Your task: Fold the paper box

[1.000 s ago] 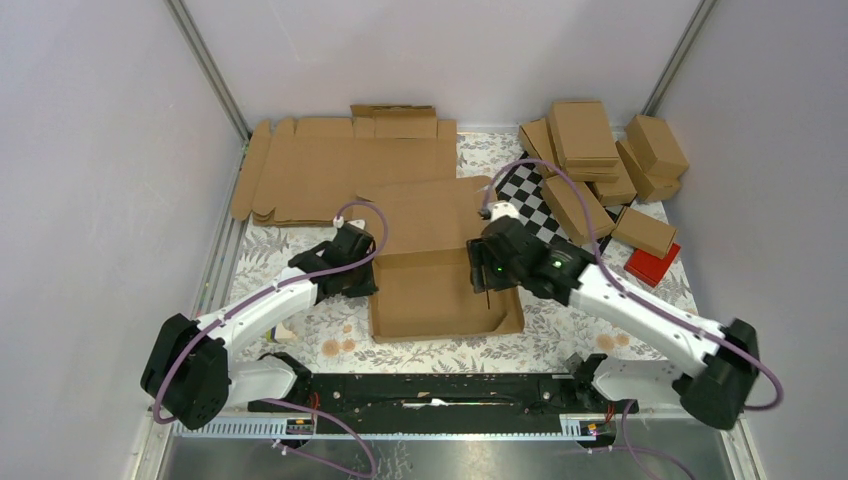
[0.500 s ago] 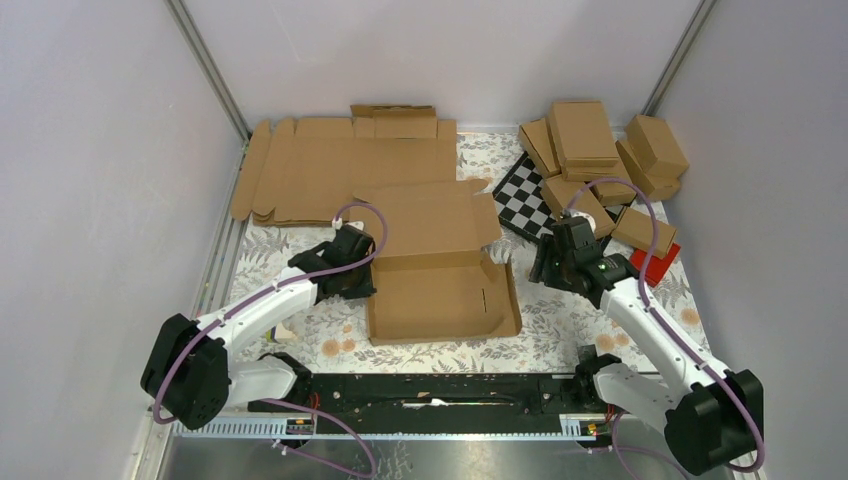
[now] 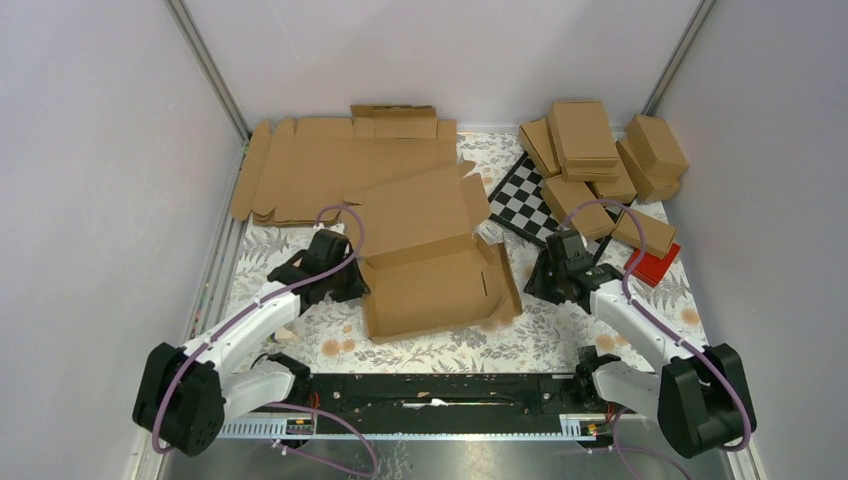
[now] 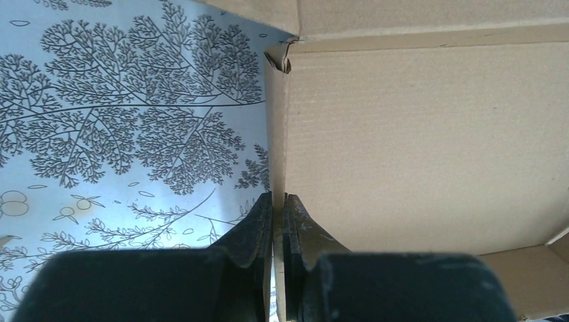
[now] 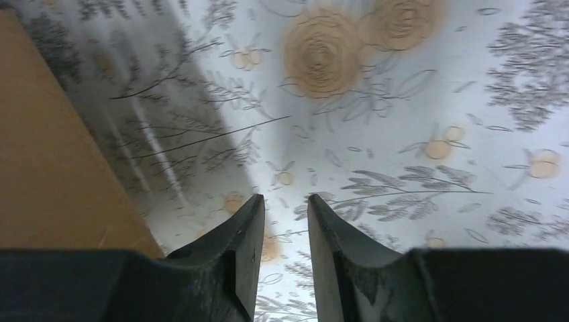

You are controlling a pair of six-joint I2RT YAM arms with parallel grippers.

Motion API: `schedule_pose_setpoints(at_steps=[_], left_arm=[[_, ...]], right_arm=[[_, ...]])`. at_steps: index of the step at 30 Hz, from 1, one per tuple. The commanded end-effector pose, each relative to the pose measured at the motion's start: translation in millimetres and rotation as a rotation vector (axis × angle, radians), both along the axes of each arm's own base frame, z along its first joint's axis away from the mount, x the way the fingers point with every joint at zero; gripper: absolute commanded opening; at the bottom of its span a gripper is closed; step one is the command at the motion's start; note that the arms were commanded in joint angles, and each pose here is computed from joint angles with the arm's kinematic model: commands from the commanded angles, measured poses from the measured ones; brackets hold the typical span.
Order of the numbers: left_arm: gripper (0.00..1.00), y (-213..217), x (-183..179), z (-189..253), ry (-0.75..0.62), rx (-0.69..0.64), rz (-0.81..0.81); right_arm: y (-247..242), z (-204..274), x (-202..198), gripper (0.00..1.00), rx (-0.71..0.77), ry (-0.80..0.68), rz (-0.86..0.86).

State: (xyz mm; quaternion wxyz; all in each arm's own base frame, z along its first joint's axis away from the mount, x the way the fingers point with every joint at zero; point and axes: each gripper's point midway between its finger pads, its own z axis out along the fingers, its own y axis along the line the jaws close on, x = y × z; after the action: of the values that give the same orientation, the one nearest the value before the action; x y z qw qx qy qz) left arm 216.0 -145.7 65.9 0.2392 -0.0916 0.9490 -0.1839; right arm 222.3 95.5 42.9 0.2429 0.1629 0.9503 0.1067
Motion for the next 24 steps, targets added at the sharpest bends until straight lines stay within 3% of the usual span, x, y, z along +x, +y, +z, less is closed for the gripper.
schedule_pose_setpoints(at_steps=[1, 6, 24], left_arm=[[0.00, -21.9, 14.7, 31.7, -0.106, -0.143, -0.034], [0.00, -19.9, 14.0, 26.4, -0.080, -0.111, -0.048], [0.00, -21.5, 15.5, 22.0, -0.070, -0.112, -0.049]], right_arm=[[44.1, 17.6, 7.9, 0.36, 0.247, -0.059, 0.129], [83.4, 60.5, 12.5, 0.40, 0.485, -0.168, 0.241], [101.7, 93.5, 2.5, 0.51, 0.593, -0.201, 0.368]])
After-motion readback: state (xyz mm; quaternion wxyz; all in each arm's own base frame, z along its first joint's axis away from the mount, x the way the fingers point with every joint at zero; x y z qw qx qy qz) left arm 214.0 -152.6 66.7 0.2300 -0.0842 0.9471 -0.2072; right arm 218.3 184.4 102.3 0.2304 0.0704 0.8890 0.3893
